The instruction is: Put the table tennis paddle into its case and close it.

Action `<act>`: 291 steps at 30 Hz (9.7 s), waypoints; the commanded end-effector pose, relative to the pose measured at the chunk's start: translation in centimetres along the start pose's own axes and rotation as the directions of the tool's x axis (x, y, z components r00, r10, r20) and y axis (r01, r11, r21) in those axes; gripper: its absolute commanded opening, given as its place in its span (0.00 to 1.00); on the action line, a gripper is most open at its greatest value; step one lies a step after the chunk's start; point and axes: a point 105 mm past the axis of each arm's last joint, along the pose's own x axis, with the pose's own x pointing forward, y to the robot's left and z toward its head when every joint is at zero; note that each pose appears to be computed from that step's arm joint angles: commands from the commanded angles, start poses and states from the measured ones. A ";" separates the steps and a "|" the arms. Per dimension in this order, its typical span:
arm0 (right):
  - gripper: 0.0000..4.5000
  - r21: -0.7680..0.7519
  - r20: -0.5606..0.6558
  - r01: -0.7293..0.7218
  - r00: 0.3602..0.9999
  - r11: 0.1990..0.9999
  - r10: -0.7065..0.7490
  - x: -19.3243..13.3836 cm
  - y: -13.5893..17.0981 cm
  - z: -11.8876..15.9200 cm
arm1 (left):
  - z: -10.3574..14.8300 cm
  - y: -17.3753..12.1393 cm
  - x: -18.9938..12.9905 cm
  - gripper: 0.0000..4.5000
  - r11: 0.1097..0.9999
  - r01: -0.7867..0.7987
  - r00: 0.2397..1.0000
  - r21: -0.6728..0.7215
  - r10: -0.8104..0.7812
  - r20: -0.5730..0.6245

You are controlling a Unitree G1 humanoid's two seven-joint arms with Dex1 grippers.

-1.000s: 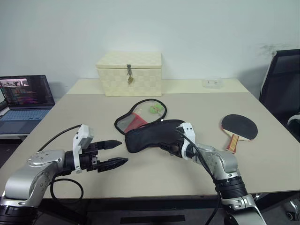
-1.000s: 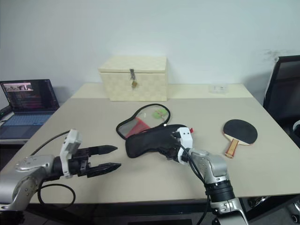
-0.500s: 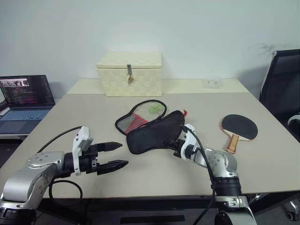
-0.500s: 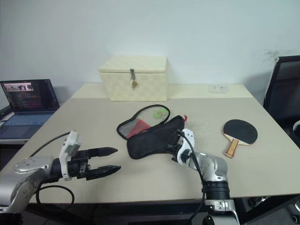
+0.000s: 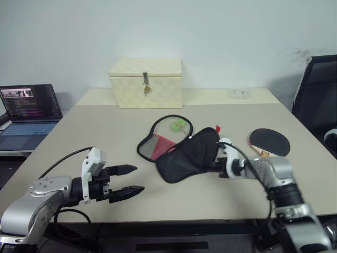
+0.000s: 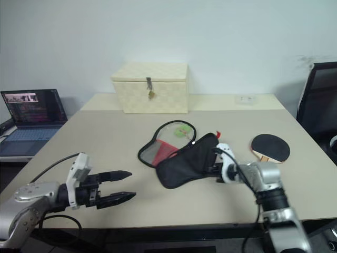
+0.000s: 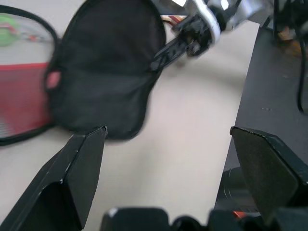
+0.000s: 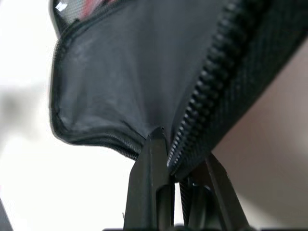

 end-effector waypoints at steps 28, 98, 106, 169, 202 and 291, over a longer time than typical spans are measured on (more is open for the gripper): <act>1.00 -0.530 0.108 0.234 0.972 0.815 -0.208 -2.0 -5.8 9.6 | 0.9 -0.7 0.8 1.00 0.999 0.024 0.999 0.046 -0.025 0.019; 0.01 0.139 0.085 -0.037 0.996 0.990 0.025 2.2 4.9 -2.8 | 1.1 -0.3 1.0 1.00 0.996 0.054 0.998 0.066 -0.055 0.009; 0.01 -0.072 0.061 0.072 0.996 0.995 -0.068 -1.4 -1.2 1.6 | 1.1 -0.2 1.4 1.00 0.995 0.071 0.997 0.070 -0.072 0.006; 0.67 0.309 0.216 0.742 0.554 0.594 -0.804 -7.5 -12.2 -0.6 | 5.7 1.6 4.4 1.00 0.946 0.227 0.970 0.231 -0.242 0.036; 0.24 0.173 0.444 0.457 0.755 0.873 -0.483 -1.1 2.8 4.5 | 5.0 1.3 3.2 1.00 0.968 0.159 0.983 0.193 -0.174 0.059; 1.00 -0.238 0.355 0.147 0.933 0.960 -0.055 -11.3 1.1 2.9 | 11.6 7.4 22.1 0.01 0.944 -0.114 0.985 0.309 0.066 0.162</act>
